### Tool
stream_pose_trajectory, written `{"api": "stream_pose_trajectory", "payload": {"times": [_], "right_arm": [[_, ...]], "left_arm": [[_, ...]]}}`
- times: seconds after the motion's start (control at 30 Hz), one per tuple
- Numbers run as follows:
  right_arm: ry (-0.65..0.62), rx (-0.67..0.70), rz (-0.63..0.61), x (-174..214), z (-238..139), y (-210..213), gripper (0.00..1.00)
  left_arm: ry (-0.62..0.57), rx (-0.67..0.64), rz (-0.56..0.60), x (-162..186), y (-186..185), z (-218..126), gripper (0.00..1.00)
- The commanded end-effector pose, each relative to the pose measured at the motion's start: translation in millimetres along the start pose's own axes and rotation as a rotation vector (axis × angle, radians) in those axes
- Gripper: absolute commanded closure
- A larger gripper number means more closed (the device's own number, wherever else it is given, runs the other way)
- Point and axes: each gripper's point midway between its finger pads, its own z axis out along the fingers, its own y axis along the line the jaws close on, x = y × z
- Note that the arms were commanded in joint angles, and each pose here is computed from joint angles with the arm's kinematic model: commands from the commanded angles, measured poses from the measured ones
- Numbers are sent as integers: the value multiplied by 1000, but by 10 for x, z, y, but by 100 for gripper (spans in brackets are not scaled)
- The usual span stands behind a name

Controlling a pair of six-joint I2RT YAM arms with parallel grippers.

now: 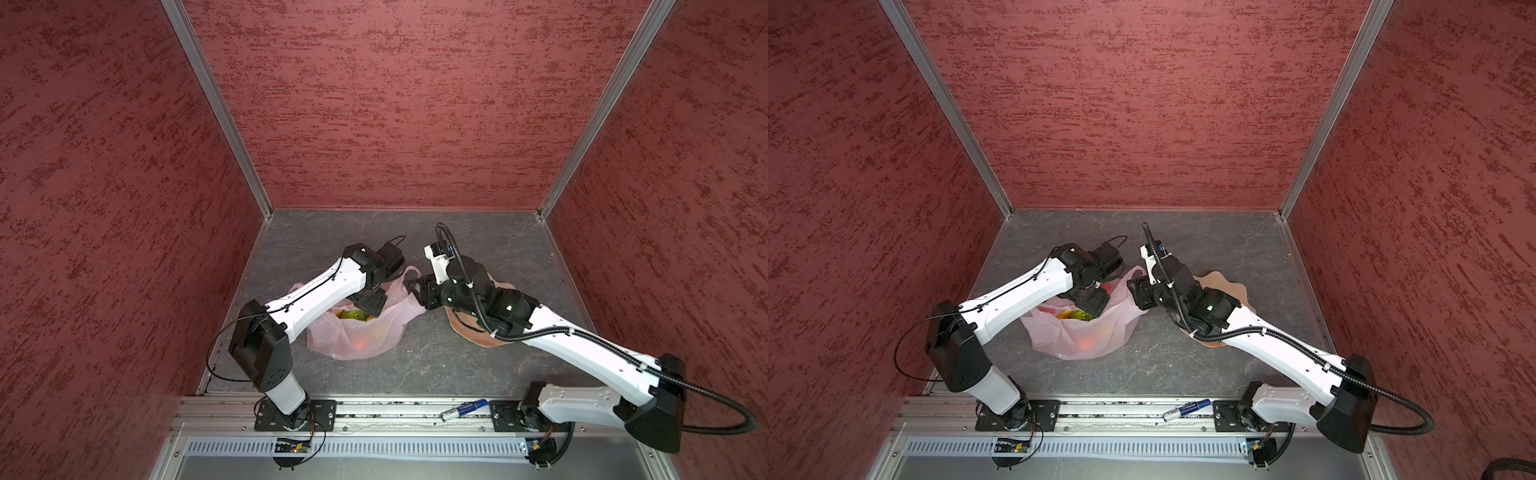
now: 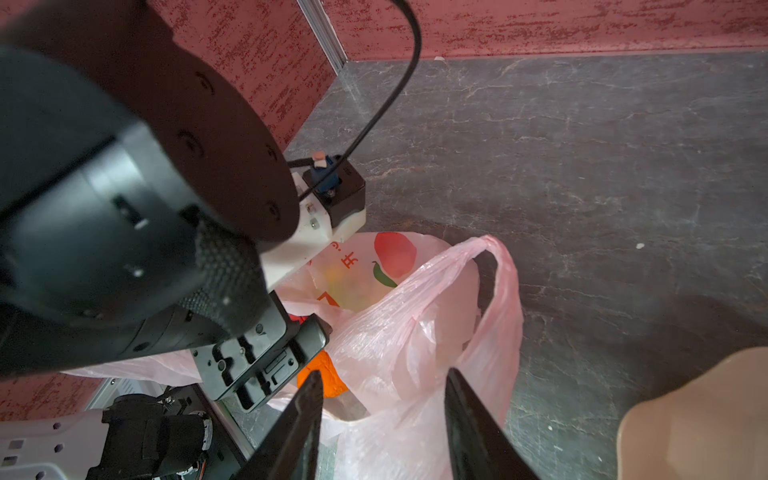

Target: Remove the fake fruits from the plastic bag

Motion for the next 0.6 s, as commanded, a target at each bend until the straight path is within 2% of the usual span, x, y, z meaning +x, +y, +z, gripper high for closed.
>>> {"api": "stream_pose_trajectory", "payload": {"times": [0.0,0.2,0.43,0.57], "right_arm": [[-62,-19,26,-110,-65,35,52],[-70,-26,37,-98,-60,32,53],[-67,-40,41,-87,-1,57,54],[-61,-49,43,-65,25,67,54]], "left_arm": [[32,-80,5,110,108,-18,12],[62,-140,27,252,160,-87,11],[89,-187,41,215,189,90,11],[99,-194,-6,49,311,296,20]]}}
